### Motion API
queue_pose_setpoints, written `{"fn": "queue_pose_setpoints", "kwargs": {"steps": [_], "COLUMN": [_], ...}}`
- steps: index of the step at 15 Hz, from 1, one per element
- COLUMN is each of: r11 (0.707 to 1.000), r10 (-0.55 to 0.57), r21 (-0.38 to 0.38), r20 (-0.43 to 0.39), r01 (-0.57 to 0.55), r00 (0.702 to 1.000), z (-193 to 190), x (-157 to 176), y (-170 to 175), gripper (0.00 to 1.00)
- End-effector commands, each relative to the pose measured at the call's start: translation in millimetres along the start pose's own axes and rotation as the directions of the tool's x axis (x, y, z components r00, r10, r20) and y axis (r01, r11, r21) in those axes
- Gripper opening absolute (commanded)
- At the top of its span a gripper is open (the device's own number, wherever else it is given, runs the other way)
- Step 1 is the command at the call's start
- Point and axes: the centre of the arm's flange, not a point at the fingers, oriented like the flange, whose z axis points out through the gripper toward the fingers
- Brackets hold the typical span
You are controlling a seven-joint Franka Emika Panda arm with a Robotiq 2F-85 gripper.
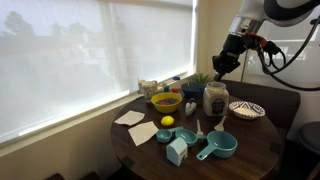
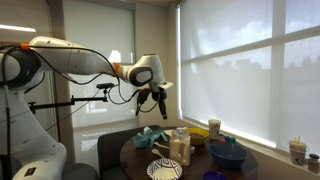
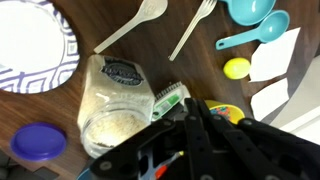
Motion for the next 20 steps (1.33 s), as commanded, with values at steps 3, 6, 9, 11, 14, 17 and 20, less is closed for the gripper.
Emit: {"fn": "queue_pose_setpoints", "kwargs": {"steps": [3,6,9,11,14,17,20], "r11": [0.999,0.995,0.99,0.985,0.974,0.962,0.957], "r10": [-0.031,-0.054,-0.093,-0.114,-0.131,-0.132,-0.135], "r21": [-0.005,-0.07,-0.079,-0.092,-0.138,-0.188,-0.201], "r20": [0.203,0.266,0.291,0.302,0.304,0.317,0.321], "r01": [0.033,0.075,0.121,0.148,0.18,0.199,0.207], "r00": [0.979,0.963,0.952,0.946,0.943,0.939,0.937], "z": [25,53,82,97,117,133,144], "x": [-32,-44,-50,-51,-52,-53,-54], "y": [-21,-9,-3,-1,2,9,14], "gripper": [0.01,0.01,0.01,0.01,0.01,0.01,0.01]}}
